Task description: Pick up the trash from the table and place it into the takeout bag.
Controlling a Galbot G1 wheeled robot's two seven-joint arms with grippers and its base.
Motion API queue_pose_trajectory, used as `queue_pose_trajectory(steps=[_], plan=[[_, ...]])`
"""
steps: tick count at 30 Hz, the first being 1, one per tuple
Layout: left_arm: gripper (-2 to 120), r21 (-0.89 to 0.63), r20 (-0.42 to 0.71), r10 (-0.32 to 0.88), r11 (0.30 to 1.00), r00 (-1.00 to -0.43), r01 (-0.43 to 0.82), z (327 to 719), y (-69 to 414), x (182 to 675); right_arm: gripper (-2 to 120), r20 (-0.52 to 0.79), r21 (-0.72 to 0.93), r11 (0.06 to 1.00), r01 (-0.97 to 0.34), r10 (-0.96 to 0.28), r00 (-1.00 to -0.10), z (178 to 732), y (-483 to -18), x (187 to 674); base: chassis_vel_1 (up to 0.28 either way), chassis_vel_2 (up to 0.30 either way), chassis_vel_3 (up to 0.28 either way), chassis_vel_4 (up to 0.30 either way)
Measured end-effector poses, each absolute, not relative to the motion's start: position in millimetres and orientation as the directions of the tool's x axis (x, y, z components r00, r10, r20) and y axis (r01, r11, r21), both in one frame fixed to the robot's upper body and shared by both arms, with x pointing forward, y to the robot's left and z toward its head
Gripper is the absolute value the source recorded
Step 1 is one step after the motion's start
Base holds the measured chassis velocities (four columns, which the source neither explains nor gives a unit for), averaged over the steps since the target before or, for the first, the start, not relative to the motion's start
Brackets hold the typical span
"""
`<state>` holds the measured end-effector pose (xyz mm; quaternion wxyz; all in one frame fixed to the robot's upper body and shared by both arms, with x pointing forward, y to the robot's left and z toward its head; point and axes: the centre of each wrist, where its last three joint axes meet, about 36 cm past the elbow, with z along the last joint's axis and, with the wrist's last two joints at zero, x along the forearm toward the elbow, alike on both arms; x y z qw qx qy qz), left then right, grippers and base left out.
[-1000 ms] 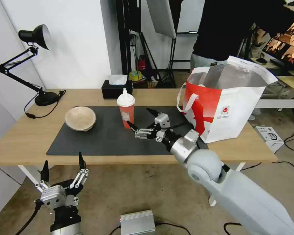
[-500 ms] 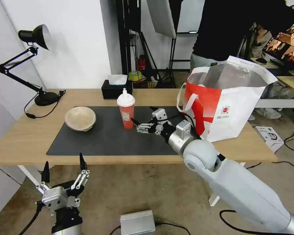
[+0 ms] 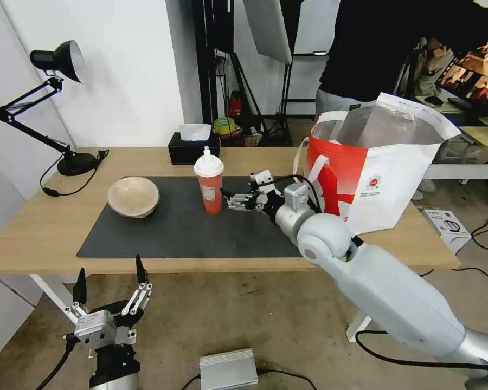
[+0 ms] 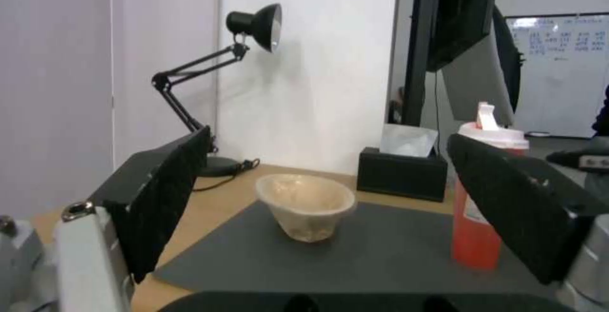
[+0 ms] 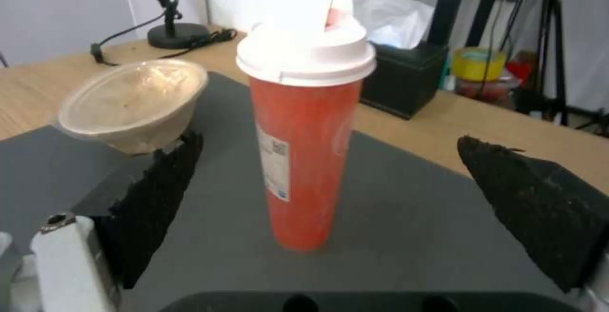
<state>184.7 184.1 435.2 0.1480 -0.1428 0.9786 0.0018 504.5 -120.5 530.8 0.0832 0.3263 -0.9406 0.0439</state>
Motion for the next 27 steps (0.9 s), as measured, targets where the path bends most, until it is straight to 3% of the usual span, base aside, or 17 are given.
queue_pose_trajectory(steps=[27], plan=[[100,-0.053,-0.305,-0.278,0.96,-0.911,-0.275,435,182,189,100,0.313,-0.065,0.794,-0.605,-0.559,-0.768,518,-75,563,0.0,0.0,0.0,0.0]])
